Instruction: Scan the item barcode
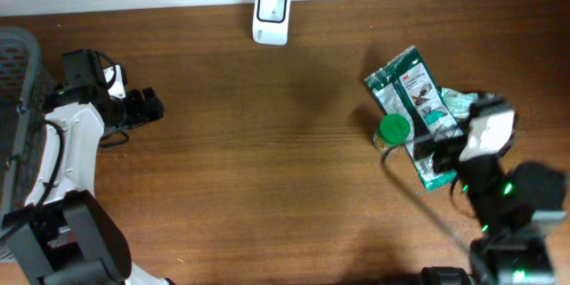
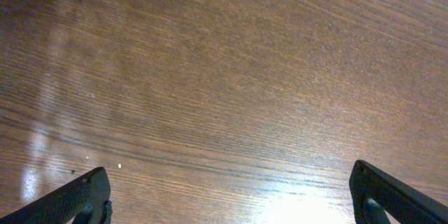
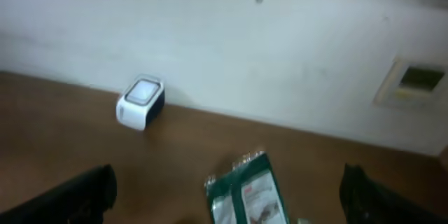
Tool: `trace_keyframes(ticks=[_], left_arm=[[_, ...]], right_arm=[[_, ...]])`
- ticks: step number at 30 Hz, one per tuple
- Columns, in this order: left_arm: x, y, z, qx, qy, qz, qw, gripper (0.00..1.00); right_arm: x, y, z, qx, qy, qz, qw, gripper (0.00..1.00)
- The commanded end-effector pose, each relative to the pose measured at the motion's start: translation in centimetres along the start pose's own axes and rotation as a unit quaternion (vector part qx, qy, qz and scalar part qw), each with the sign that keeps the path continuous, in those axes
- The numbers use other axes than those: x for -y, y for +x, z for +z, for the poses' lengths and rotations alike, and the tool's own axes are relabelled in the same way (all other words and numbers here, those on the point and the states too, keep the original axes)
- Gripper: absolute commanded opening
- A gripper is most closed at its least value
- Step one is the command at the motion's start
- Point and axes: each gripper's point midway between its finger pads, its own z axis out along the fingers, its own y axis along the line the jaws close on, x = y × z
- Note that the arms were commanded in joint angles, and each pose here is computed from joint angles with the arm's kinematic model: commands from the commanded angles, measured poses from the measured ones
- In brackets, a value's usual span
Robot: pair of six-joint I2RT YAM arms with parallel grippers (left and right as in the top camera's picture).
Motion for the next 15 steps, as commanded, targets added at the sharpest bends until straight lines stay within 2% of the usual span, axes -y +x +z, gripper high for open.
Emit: trace_keyframes(ticks=[1,8,15], left_arm=[[0.0,-0.3,-0.2,0.005,0.000,0.007,1.000,0.99],[0.0,-0.3,-0.2,0.005,0.000,0.007,1.000,0.99],[0.0,-0.3,-0.2,0.005,0.000,0.007,1.000,0.99]], right_arm=[[-1.3,3.5,-0.8,0.033,-0.009,-0.010,0.999,0.98],[-2.6,8.5,-1.8,0.099,-0.011,-0.025,0.995,0.98],[-3.1,12.0,-1.2,0.106,-0.013,-0.027,0.994,0.98]])
